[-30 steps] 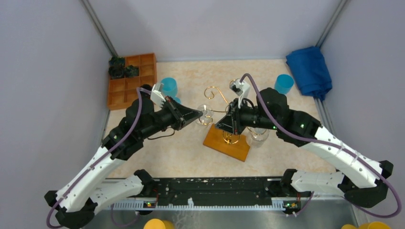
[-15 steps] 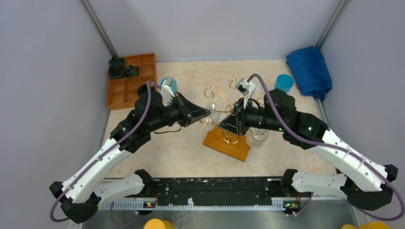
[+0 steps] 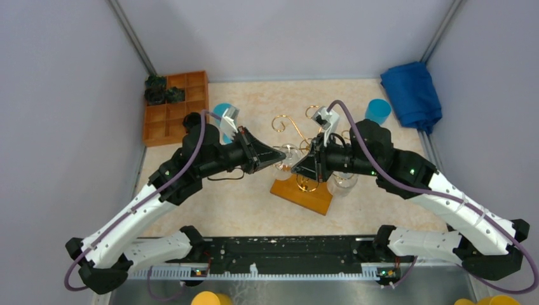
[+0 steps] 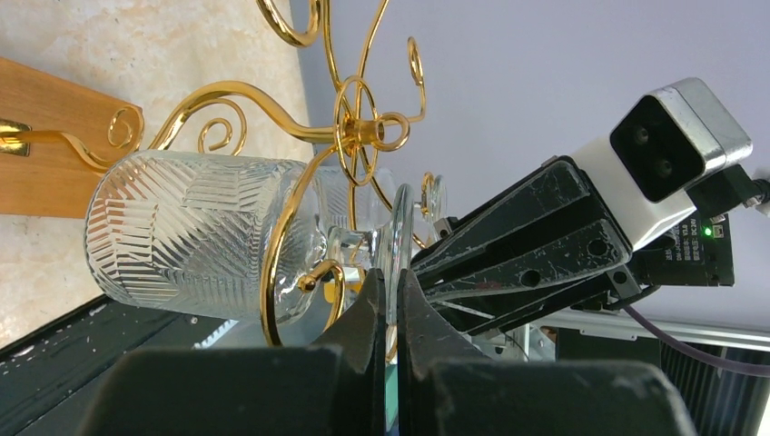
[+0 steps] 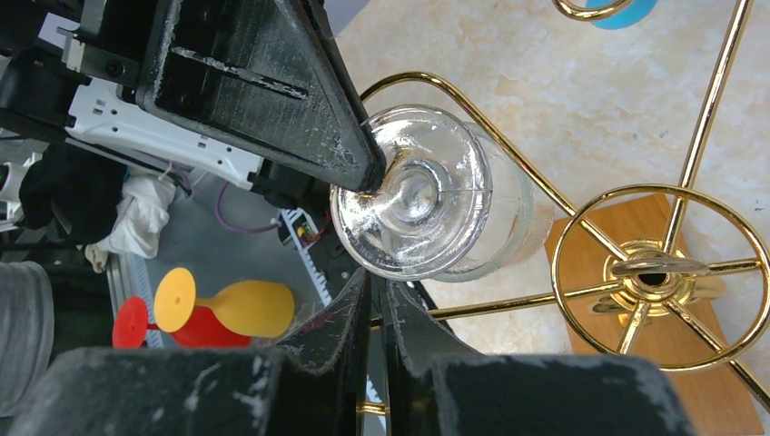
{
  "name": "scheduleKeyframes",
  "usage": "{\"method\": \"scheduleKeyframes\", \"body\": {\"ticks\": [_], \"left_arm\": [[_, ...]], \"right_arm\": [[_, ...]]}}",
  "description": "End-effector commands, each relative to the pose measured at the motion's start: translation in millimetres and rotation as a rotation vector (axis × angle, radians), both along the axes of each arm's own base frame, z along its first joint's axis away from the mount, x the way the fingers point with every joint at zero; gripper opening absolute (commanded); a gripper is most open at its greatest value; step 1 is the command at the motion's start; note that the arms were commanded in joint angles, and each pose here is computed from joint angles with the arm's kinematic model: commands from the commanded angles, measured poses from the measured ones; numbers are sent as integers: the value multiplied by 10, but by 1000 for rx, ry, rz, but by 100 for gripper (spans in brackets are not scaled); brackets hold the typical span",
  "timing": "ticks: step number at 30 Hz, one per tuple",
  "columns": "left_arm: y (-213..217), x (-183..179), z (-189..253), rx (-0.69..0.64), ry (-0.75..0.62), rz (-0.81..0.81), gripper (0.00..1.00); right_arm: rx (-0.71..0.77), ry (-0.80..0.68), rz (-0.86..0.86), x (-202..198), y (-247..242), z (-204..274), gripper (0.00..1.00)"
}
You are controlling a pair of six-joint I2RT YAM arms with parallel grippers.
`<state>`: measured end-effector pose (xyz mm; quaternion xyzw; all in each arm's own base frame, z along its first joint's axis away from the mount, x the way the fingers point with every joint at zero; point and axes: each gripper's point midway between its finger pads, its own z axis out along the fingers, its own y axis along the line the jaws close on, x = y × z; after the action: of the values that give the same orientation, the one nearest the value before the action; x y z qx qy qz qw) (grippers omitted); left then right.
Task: Take the wine glass off the wine glass rack
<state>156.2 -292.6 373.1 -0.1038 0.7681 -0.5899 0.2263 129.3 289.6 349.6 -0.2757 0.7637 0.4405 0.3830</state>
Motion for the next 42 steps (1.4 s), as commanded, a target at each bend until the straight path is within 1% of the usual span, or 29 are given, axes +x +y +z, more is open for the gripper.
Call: {"method": "scheduleKeyframes", "body": {"ticks": [1,7,10,15,23,28,32,39,42], "left_arm": [[7,-155,174,-60,19,-23,0],[148,-222,185,-34,18,6,0],[159,-270,135,-27,36,-6,0],[112,-318,22,-8,58,-39,0],[18,-276,81,-9,29,-61,0],[-58,-266,21,-13,27,-87,0],[-177,-318,-78,-15,55,-139,0],[-224,-459,-61,-13,45,-149,0],[-241,-518,-116,-1,54,-158,0]], "right_arm": [[41,-55,-5,38,31,180,8],[38,-56,-8,63,59,177,8],[35,-55,-7,76,78,175,8],[32,-54,-8,88,93,173,8],[20,-48,-20,141,139,130,6],[9,-57,-39,164,101,110,5],[-1,-56,-53,179,72,89,5],[-12,-58,-72,216,65,71,4],[-19,-53,-100,259,51,56,1]]}}
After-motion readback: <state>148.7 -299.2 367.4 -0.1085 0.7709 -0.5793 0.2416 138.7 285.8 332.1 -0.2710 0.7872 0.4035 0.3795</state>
